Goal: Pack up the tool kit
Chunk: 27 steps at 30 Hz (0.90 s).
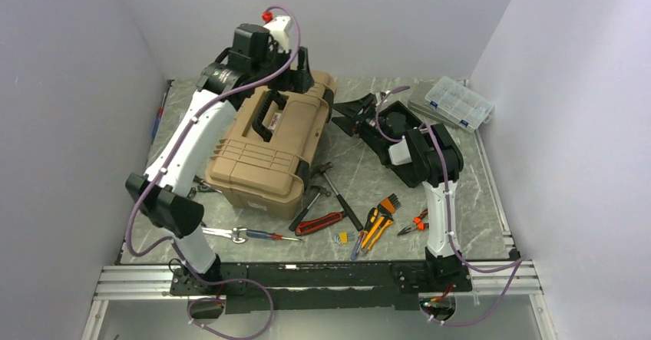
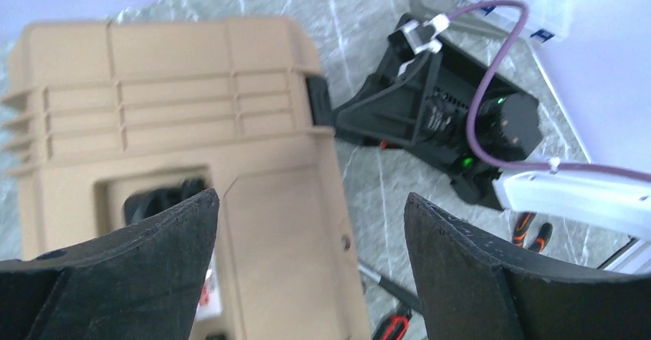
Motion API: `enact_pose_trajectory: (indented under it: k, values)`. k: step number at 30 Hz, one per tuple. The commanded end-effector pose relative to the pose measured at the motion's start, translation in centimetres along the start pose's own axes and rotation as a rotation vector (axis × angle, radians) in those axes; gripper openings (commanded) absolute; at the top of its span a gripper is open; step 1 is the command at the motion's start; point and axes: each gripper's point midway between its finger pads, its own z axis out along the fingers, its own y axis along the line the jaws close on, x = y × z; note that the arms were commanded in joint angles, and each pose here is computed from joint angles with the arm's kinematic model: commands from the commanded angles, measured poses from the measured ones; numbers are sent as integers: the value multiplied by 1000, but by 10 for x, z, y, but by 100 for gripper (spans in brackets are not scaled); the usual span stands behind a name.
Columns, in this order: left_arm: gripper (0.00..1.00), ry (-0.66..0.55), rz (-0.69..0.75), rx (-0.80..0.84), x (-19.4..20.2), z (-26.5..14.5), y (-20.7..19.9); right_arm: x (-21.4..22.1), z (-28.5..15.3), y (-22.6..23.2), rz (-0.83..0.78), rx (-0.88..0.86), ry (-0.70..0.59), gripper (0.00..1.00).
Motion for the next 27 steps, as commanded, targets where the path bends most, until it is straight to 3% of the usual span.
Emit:
enact_pose_trajectory:
  k: [1, 8, 18, 27]
  values:
    - [91, -41, 10, 31, -19, 36, -15, -5, 9, 25, -36, -121, -12, 100]
    - [93, -31, 45, 8, -31, 78, 0, 3, 16, 46, -34, -222, 32, 100]
    - [95, -57, -98, -21, -37, 97, 76, 5, 12, 62, 4, -301, 43, 100]
    - [95, 52, -98, -110, 7, 127, 125, 6, 9, 85, -9, -338, 44, 100]
